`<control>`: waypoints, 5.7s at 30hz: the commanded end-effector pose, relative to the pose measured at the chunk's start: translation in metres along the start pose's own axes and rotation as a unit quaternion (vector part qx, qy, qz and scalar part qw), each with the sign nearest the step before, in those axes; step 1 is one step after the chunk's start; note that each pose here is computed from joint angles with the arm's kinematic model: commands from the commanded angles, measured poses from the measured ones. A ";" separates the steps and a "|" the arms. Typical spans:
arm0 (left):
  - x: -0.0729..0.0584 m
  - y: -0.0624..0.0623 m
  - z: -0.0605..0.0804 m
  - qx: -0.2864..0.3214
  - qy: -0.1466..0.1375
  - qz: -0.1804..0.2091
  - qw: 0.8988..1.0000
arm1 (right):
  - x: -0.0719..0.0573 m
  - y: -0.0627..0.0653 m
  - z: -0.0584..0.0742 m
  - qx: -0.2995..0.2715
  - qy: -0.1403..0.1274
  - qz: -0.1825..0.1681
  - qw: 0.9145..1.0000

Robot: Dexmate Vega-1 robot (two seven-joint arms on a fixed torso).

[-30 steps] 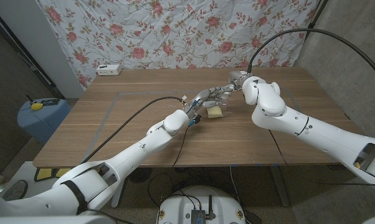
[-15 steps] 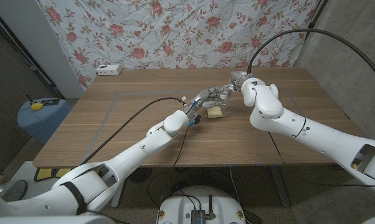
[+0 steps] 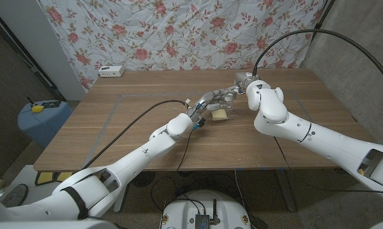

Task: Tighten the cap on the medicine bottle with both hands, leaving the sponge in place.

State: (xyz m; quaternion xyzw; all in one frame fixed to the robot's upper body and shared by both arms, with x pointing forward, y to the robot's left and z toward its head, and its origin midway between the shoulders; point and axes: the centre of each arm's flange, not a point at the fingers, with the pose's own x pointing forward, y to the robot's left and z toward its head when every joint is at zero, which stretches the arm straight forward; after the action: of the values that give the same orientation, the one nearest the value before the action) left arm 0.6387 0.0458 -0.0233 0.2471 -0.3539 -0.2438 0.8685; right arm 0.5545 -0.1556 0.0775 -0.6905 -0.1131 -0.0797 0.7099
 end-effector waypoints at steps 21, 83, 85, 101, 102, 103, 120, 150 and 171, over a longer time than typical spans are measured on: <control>0.002 0.000 0.000 -0.002 -0.002 -0.009 1.000 | -0.007 -0.004 -0.005 -0.005 -0.013 0.058 0.998; 0.005 0.010 -0.003 0.000 0.000 -0.012 1.000 | 0.000 -0.028 -0.001 0.020 -0.072 0.117 0.990; 0.005 0.010 -0.003 -0.001 0.000 -0.013 1.000 | 0.000 -0.028 0.000 0.019 -0.072 0.117 0.990; 0.006 0.010 -0.004 -0.002 -0.001 -0.012 1.000 | 0.004 -0.025 -0.004 0.027 -0.063 0.112 0.991; 0.006 0.010 -0.004 -0.002 0.000 -0.012 1.000 | 0.004 -0.024 -0.004 0.027 -0.062 0.112 0.991; 0.006 0.010 -0.004 -0.002 0.000 -0.012 1.000 | 0.004 -0.024 -0.004 0.027 -0.062 0.112 0.991; 0.003 0.009 -0.004 -0.002 0.001 -0.008 1.000 | 0.007 -0.023 -0.009 0.040 -0.064 0.093 0.993; 0.004 0.009 -0.003 -0.001 0.000 -0.011 1.000 | 0.006 -0.016 -0.006 0.038 -0.036 0.063 0.997; 0.000 0.008 -0.004 -0.003 0.000 -0.005 1.000 | 0.001 -0.010 0.007 0.021 -0.003 0.046 0.999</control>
State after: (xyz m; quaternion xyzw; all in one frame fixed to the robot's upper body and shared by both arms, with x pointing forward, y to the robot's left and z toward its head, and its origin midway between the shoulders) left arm 0.6448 0.0522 -0.0194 0.2481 -0.3508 -0.2517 0.8672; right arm 0.5545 -0.1547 0.0906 -0.6741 -0.0914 -0.0227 0.7326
